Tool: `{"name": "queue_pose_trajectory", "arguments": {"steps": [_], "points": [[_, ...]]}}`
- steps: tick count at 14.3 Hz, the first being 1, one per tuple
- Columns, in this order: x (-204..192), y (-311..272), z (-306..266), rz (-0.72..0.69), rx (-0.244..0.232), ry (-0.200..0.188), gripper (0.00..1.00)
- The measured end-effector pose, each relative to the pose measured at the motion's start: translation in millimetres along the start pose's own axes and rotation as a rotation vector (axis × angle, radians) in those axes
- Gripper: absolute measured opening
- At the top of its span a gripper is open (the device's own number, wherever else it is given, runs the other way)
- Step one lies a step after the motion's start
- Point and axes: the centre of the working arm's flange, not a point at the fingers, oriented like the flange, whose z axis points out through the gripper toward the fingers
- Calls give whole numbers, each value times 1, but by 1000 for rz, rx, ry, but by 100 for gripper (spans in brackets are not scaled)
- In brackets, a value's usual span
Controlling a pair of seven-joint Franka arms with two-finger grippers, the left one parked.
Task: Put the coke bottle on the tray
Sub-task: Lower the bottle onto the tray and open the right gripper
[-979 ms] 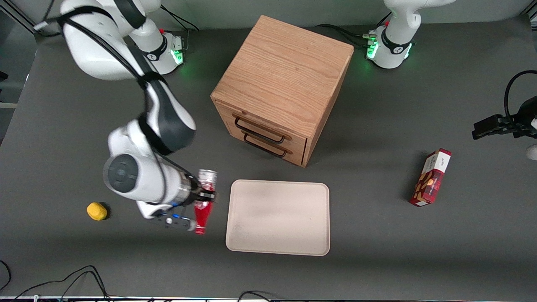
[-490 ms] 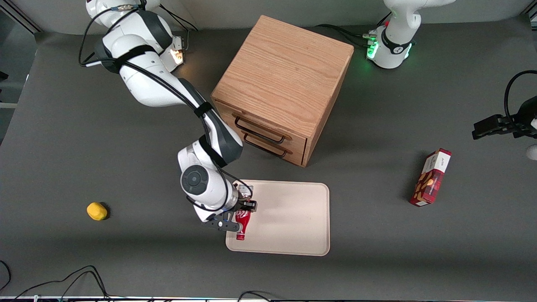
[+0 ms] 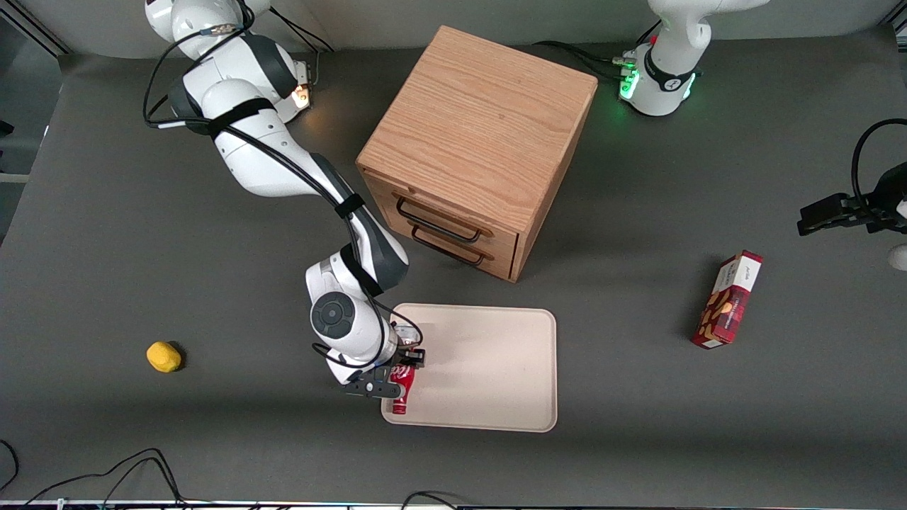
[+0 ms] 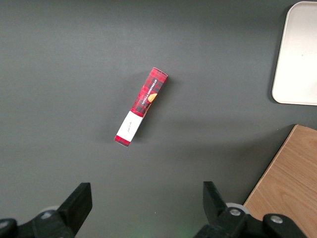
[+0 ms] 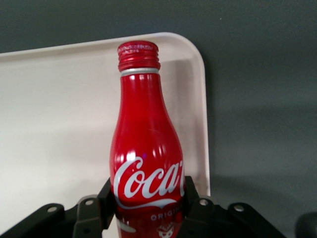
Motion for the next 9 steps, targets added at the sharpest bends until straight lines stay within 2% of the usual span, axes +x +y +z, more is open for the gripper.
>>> {"name": "queue_pose_trajectory", "arguments": {"steps": [2, 3, 7, 9], "points": [[0, 1, 4, -2, 1, 4, 56], [-1, 1, 5, -3, 1, 4, 61], [0, 0, 4, -13, -3, 20, 99], [1, 0, 3, -14, -1, 24, 100]]}}
